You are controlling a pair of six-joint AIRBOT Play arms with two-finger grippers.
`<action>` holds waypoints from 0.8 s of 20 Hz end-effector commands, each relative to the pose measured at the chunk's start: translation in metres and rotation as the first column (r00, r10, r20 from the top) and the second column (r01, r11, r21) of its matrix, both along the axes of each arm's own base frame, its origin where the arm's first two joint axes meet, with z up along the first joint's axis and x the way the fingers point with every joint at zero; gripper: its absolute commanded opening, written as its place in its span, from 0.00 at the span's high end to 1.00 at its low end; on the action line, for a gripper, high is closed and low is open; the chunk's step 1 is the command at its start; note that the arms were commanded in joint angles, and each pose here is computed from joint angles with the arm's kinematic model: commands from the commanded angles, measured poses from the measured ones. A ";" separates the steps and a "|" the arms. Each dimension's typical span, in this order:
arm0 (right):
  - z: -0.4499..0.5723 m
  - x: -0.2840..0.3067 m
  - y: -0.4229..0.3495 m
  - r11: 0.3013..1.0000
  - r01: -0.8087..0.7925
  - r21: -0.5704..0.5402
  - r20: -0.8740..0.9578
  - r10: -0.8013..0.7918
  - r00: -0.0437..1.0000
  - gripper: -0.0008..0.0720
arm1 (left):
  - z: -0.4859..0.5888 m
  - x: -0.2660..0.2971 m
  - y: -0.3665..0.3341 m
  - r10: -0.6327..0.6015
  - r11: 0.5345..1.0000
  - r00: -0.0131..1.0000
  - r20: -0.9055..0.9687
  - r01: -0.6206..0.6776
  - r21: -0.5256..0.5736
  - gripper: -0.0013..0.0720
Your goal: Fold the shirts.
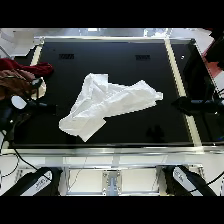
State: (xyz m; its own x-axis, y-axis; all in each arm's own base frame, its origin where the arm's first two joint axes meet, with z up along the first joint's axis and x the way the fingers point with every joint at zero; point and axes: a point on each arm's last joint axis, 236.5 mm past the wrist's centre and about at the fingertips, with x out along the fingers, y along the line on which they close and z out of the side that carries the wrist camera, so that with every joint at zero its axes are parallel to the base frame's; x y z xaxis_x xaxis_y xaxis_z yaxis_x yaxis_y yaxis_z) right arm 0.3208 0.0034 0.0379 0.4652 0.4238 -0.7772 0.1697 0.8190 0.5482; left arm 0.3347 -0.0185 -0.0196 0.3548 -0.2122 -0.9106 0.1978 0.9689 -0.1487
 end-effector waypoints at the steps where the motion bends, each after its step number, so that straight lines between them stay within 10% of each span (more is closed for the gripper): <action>1: -0.020 -0.012 0.027 0.990 0.031 0.139 0.002 -0.031 1.000 0.36 | -0.034 -0.012 -0.032 -0.218 0.975 0.973 -0.077 0.214 -0.057 0.21; 9: -0.018 -0.010 0.027 0.989 0.037 0.143 0.011 -0.039 0.999 0.36 | -0.060 -0.017 -0.032 -0.262 0.965 0.954 -0.144 0.259 -0.041 0.30; 13: -0.016 -0.008 0.029 0.987 0.040 0.158 0.017 -0.044 0.999 0.36 | -0.066 -0.013 -0.031 -0.254 0.967 0.957 -0.143 0.252 -0.035 0.85; 16: -0.016 -0.008 0.029 0.987 0.041 0.157 0.017 -0.045 0.999 0.37 | -0.065 -0.012 -0.030 -0.252 0.968 0.957 -0.142 0.250 -0.034 0.97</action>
